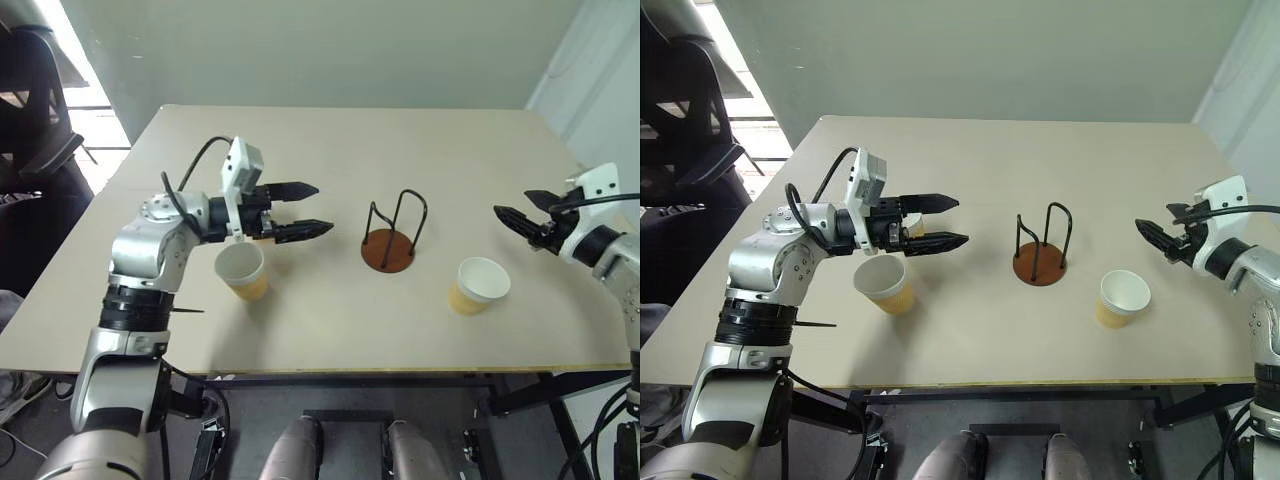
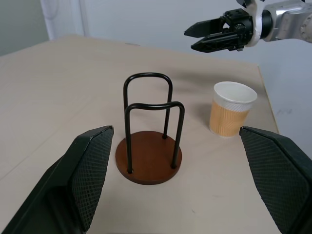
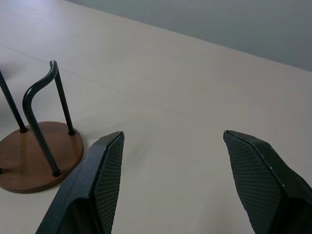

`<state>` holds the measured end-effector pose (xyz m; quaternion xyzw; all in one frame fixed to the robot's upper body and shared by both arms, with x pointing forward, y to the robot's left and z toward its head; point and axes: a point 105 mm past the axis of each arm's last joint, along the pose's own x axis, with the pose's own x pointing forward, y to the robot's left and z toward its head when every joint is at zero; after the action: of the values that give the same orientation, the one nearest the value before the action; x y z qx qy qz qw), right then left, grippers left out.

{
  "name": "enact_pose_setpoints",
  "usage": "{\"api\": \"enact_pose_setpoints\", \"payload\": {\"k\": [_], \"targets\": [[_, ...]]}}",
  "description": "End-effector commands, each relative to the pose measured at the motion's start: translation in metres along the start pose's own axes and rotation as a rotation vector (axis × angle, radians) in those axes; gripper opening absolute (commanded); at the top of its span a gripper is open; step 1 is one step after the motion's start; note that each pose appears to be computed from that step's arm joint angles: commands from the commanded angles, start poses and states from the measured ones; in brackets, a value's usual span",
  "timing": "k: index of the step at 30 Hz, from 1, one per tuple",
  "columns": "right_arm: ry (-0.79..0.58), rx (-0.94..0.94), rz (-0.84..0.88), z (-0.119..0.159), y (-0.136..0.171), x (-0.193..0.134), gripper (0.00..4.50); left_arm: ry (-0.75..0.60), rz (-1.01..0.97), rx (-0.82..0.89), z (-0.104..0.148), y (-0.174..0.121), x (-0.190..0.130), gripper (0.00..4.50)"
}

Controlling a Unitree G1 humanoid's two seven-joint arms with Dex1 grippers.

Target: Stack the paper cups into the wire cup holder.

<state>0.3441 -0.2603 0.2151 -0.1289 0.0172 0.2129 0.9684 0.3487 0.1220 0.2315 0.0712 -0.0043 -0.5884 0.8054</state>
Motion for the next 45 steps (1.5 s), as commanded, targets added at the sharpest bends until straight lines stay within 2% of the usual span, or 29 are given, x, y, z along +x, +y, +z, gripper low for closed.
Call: {"api": "enact_pose_setpoints", "payload": {"k": [1, 7, 13, 21, 32, 45], "targets": [[-0.019, -0.046, 0.042, 0.013, 0.005, -0.004, 3.29, 0.002, -0.014, 0.068, 0.014, 0.0, -0.004, 4.44], [-0.008, -0.047, 0.077, 0.012, 0.009, -0.003, 3.29, 0.005, -0.005, 0.075, 0.015, 0.003, -0.007, 4.44], [0.04, -0.063, 0.233, 0.009, 0.03, -0.001, 3.29, 0.006, -0.001, 0.075, 0.015, 0.004, -0.007, 4.44], [0.038, -0.094, 0.32, 0.02, 0.039, 0.019, 3.29, 0.0, 0.0, 0.081, 0.017, 0.006, -0.005, 4.44], [0.096, -0.109, 0.44, 0.008, 0.05, 0.041, 3.29, -0.002, 0.01, 0.086, 0.019, 0.007, -0.005, 4.44], [0.077, -0.105, 0.532, 0.012, 0.073, 0.059, 3.29, -0.009, 0.013, 0.087, 0.02, 0.006, -0.005, 4.44]]}}
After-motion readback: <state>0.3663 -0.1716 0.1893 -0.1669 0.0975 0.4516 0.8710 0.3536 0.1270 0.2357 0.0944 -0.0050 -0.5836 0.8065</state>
